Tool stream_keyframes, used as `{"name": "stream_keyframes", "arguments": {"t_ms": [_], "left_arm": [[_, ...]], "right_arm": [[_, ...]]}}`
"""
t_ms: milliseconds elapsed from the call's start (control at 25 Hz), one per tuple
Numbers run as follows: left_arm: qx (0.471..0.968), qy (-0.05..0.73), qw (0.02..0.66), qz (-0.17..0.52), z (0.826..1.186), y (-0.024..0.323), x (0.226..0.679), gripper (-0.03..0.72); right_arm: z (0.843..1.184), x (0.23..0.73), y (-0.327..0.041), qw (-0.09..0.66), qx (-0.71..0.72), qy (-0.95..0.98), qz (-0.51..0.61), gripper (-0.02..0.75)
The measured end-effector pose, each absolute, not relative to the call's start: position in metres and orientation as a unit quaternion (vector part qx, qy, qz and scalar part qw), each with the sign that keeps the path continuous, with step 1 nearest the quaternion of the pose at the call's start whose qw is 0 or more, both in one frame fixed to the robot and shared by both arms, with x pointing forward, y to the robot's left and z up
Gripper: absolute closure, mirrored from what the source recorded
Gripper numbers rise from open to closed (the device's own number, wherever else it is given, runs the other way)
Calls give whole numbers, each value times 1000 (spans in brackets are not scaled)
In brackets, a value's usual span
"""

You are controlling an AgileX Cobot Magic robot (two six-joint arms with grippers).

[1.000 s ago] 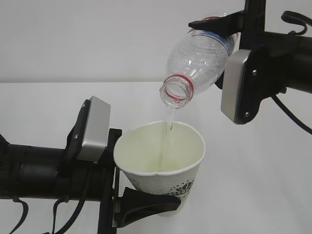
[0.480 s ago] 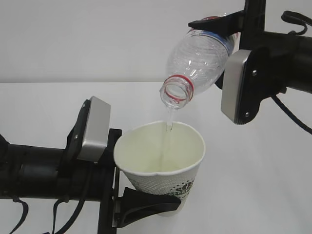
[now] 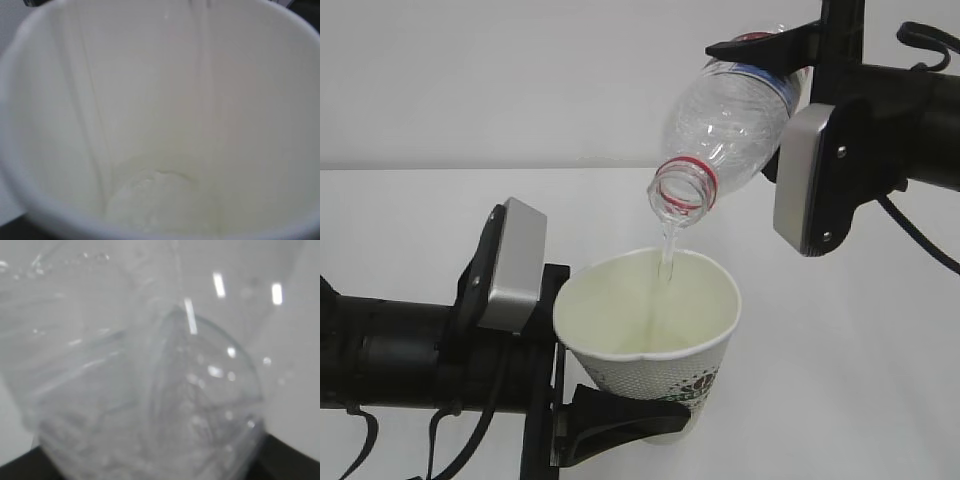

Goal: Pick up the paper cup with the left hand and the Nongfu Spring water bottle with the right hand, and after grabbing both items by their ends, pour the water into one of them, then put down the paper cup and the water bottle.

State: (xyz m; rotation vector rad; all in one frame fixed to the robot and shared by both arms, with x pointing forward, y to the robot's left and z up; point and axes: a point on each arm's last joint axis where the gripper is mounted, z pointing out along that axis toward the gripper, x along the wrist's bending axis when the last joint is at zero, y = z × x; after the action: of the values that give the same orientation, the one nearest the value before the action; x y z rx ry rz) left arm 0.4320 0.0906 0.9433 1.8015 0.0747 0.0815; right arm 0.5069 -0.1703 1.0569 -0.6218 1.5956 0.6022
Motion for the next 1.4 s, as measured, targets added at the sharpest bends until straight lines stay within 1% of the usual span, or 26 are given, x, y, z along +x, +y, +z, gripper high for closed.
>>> {"name": "stream_keyframes", "arguments": {"t_ms": [1400], "left_arm": [[793,37,606,39,940,91,433,196]], "right_arm": [[1057,507,-170,617,-270,692,262,293]]}}
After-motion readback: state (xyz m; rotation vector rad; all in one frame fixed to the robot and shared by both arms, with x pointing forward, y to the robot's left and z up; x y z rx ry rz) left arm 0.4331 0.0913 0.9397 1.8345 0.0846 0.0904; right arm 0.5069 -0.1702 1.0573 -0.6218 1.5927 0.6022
